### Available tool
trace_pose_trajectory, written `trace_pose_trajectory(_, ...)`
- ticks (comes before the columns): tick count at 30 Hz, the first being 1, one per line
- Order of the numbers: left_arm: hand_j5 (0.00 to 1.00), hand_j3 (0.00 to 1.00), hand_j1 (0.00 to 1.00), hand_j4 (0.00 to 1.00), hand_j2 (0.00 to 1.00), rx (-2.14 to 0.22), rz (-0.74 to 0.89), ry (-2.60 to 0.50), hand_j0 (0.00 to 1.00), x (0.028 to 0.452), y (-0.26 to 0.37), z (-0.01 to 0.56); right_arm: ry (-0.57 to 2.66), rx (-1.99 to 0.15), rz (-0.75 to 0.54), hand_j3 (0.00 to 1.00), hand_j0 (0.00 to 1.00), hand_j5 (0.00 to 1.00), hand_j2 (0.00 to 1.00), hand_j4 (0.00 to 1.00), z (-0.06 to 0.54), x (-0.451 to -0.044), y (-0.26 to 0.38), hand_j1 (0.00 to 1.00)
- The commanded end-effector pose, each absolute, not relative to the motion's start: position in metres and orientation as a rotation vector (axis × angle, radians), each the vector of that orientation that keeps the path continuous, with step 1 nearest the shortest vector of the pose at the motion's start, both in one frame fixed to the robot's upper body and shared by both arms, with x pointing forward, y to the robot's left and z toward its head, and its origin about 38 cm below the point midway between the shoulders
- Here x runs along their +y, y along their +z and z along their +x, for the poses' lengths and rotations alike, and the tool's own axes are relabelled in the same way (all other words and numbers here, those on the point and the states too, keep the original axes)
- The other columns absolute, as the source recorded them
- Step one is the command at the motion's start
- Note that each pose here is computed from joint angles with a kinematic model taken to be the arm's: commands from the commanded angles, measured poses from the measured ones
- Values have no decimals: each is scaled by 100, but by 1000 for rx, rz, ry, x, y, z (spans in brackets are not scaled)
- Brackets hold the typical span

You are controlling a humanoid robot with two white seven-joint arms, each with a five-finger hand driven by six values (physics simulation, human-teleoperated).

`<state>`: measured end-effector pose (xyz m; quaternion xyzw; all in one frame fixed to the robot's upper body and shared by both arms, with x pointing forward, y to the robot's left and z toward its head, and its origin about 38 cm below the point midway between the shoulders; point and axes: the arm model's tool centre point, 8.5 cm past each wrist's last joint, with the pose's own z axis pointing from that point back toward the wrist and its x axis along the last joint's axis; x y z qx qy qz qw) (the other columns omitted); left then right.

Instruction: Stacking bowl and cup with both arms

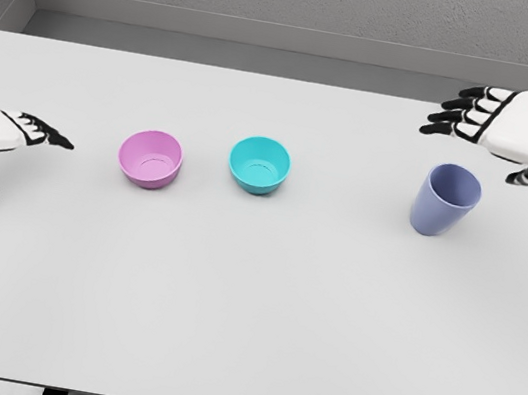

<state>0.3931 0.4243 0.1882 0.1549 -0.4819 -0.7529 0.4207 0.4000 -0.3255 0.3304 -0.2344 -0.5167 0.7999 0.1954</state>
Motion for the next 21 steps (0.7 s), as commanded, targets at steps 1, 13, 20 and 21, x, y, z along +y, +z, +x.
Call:
trace_pose_trajectory(1, 100, 100, 100, 100, 100, -1212, 379, -1890, 100, 421, 188, 392, 2239, -1453, -652, 100, 100, 100, 100, 100, 400, -324, 330, 100)
trace_pose_trajectory(13, 100, 100, 100, 100, 100, -1229, 406, -1943, 100, 409, 219, 411, 2189, -1512, -707, 100, 100, 100, 100, 100, 401, -333, 359, 100)
trace_pose_trajectory(20, 100, 100, 100, 100, 100, -1356, 314, -2163, 100, 312, 227, 427, 2211, -1468, -716, 100, 100, 100, 100, 100, 397, -338, 358, 100)
trace_pose_trajectory(21, 100, 100, 100, 100, 100, -1345, 330, -2199, 100, 304, 225, 430, 2211, -1466, -717, 100, 100, 100, 100, 100, 397, -339, 358, 100)
